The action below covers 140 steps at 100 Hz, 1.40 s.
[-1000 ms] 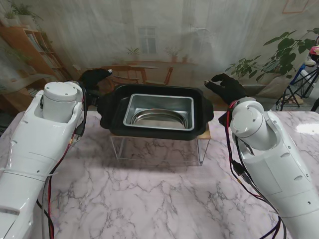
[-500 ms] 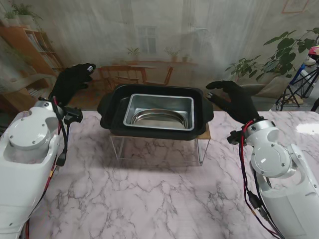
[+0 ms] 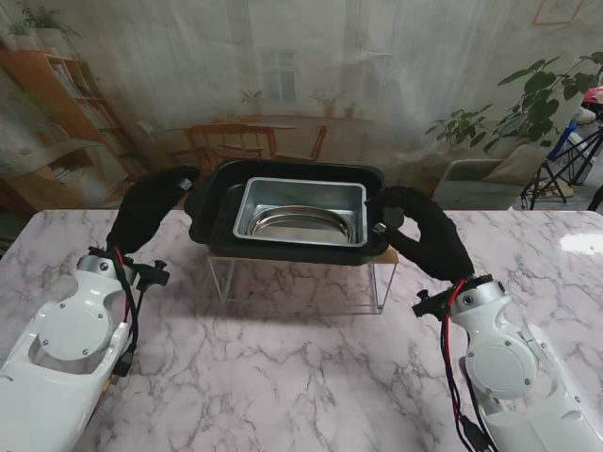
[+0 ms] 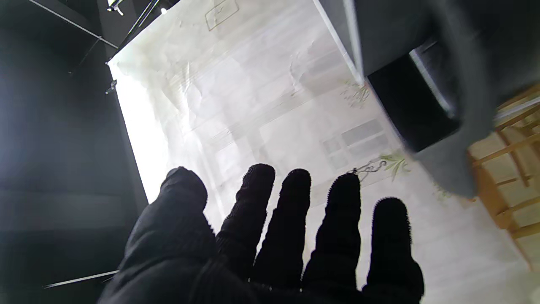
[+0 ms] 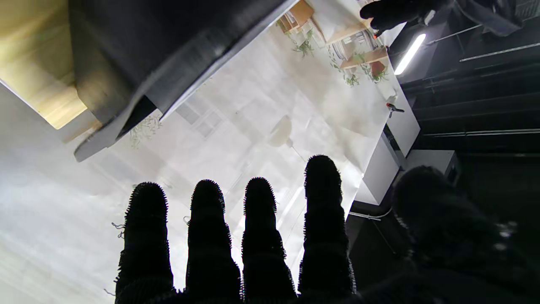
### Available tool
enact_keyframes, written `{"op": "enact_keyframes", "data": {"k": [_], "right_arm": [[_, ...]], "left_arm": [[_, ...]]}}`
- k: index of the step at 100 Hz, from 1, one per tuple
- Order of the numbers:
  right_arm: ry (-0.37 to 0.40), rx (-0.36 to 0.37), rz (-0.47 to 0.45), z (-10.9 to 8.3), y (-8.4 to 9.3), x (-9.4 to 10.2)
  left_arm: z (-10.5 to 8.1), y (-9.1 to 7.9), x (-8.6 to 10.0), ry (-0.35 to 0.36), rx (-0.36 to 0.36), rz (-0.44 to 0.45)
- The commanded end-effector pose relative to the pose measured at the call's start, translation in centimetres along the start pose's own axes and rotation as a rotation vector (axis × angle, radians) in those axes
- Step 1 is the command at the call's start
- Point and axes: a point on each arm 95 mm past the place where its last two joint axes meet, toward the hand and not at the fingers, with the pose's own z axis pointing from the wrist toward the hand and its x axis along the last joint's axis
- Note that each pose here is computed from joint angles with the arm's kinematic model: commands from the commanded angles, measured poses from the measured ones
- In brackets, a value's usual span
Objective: Stack the baking trays onto the shelf
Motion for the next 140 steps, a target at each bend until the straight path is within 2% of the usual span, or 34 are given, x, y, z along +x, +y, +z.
{"op": "enact_keyframes", "data": {"k": [1, 19, 38, 77, 99, 140], "right_arm": [[-0.032, 0.032, 0.004, -1.1, -1.6, -1.0], [-0.050, 0.021, -0.029, -2.5, -3.5, -2.3], [-0.103, 0.017, -0.004, -3.4, -4.6, -3.3], [-0.128, 0.028, 0.017, -4.4, -5.1, -3.4], [-0.117, 0.020, 0.012, -4.4, -4.8, -3.5], [-0.111, 0.026, 0.015, -4.2, -5.1, -3.4]], "left_arm": [[-1.1, 1.3, -1.6, -0.049, -0.015, -0.013], [-2.3, 2.1, -3.9, -0.111, -0.034, 0.037], [-2.7, 2.0, -5.2, -0.156, -0.032, 0.040], [-3.0, 1.9, -5.3, -0.156, -0.044, 0.063], [-3.0, 2.2, -5.6, -0.169, -0.066, 0.069], [-3.0, 1.7, -5.8, -0.172, -0.060, 0.074]]}}
